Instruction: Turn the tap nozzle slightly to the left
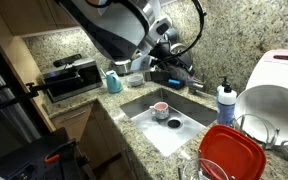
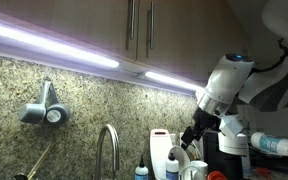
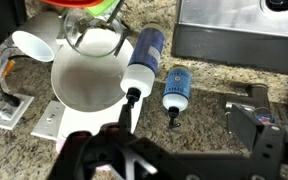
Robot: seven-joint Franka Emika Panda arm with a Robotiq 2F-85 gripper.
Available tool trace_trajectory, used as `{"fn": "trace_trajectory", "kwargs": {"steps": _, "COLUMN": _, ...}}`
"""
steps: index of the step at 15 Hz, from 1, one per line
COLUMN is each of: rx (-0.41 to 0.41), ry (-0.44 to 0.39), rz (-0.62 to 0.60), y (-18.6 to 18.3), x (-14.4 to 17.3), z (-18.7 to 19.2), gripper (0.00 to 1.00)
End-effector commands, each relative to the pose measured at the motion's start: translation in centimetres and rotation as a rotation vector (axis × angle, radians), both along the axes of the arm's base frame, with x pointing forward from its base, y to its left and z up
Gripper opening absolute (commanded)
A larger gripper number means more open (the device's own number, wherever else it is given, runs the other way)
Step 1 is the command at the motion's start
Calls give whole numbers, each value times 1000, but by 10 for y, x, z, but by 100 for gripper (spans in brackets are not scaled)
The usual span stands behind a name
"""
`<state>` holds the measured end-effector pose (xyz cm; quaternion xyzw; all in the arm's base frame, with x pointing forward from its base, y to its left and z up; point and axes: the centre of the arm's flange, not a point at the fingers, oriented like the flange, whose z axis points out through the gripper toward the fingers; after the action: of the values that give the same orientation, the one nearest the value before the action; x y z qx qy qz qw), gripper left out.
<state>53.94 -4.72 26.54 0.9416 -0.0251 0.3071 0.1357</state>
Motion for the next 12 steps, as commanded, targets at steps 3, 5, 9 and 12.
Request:
{"fn": "trace_trajectory", "kwargs": {"steps": 3, "rx": -24, "ry": -55, "rz": -22, "y": 12, "x": 28, "z": -51, "gripper": 100}}
{"fn": "trace_trajectory", "kwargs": {"steps": 5, "rx": -10, "ry": -58, "rz": -34, "y": 16, "x": 34, "z": -59, "gripper": 100}}
{"fn": "trace_trajectory", "kwargs": {"steps": 9, "rx": -1, "ry": -61, "rz": -49, "y": 23, "x": 51, "z": -67, "gripper": 100}}
{"fn": "trace_trajectory", "kwargs": {"steps": 12, "rx": 12, "ry": -40, "rz": -40, "y": 22, "x": 47, "z": -66, "gripper": 100}}
